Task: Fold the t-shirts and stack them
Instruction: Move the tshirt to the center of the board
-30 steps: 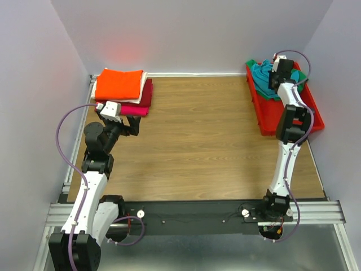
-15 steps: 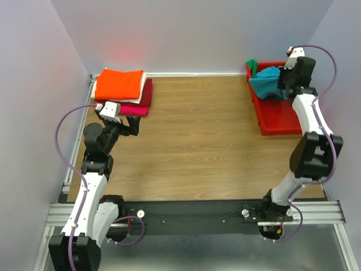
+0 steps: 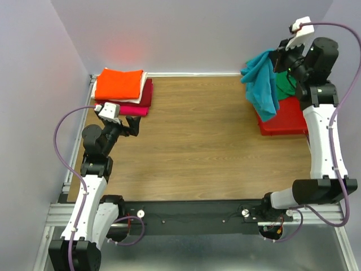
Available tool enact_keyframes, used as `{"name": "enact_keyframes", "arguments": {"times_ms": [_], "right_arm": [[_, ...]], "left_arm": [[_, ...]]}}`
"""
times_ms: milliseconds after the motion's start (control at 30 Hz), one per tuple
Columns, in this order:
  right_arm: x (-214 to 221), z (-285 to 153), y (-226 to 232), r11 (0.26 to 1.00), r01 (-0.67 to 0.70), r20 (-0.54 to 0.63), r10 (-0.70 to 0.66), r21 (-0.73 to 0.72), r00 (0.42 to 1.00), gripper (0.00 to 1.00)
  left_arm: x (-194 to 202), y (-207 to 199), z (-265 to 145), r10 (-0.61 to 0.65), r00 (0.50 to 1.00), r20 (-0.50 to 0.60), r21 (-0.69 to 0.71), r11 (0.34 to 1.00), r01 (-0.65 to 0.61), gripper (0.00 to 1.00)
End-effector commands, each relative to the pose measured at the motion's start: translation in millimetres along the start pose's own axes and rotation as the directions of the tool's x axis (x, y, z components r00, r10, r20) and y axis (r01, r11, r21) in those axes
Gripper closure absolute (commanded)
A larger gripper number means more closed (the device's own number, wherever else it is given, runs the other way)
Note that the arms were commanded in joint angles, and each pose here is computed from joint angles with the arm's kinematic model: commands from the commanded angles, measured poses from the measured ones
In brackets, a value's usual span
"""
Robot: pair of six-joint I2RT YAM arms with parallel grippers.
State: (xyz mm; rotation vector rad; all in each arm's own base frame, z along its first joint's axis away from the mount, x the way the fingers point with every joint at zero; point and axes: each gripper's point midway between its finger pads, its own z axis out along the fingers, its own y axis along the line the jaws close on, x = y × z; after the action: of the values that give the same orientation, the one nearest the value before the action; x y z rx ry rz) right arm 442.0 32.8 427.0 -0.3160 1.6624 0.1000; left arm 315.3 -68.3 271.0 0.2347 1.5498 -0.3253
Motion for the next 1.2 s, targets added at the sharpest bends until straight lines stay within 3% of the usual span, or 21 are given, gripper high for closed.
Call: {"name": "enact_keyframes", "arguments": {"times_ms": [0,333,467,567,667,800,833,900,967,1000,1067,1167], "right_arm": [[-72,-44,56,0.963,-0.045,0.129,0.082,-0.264,0.988,0.99],[-100,-100,148,0.724,-0.068,0.126,0.211,-0.686,0.969,0.99],[-72,-100,179,0.647,-0.106,0.051,0.22,-0.755,0.974,0.99],[-21,-88,205,0.58,-0.177,-0.069,0.204,-0.795,0.977,0.99],[13,-75,209,0.575,-0.226,-0.135,0.197,-0.786,0.971,0.98],[83,-33,188,0.735,-0.251,-0.212,0.148,-0.63,0.966,0.7],[104,-17,170,0.818,-0.259,-0.244,0.149,-0.515,0.958,0.66],[150,3,136,0.904,-0.238,-0.314,0.124,-0.355,0.941,0.52],[177,9,119,0.922,-0.247,-0.365,0.129,-0.299,0.922,0.38],[195,8,111,0.931,-0.25,-0.397,0.13,-0.265,0.908,0.23],[213,3,110,0.935,-0.215,-0.421,0.081,-0.282,0.903,0.13],[232,-27,146,0.838,-0.211,-0.42,-0.024,-0.503,0.907,0.08]], "left_arm": [[-7,-6,-1,0.002,1.0,0.022,0.024,1.0,-0.002,0.02],[-4,-5,1,0.006,1.0,0.011,0.027,1.0,-0.006,0.02],[-5,-7,1,0.011,1.0,0.016,0.034,0.999,-0.011,0.02],[-6,-8,1,0.015,1.0,0.019,0.045,0.999,-0.015,0.02],[-7,-10,0,0.017,1.0,0.021,0.051,0.999,-0.018,0.02],[-10,-16,-2,0.024,0.999,0.036,0.083,0.996,-0.027,0.02],[-11,-18,-2,0.024,0.999,0.04,0.094,0.995,-0.028,0.02],[-10,-27,-1,0.016,0.999,0.04,0.143,0.989,-0.022,0.02],[-7,-35,0,0.001,1.0,0.029,0.187,0.982,-0.006,0.02],[-1,-39,4,-0.012,1.0,0.009,0.212,0.977,0.01,0.02],[7,-53,6,-0.026,0.999,-0.025,0.285,0.958,0.032,0.02],[22,-68,10,-0.033,0.996,-0.08,0.363,0.93,0.06,0.02]]}}
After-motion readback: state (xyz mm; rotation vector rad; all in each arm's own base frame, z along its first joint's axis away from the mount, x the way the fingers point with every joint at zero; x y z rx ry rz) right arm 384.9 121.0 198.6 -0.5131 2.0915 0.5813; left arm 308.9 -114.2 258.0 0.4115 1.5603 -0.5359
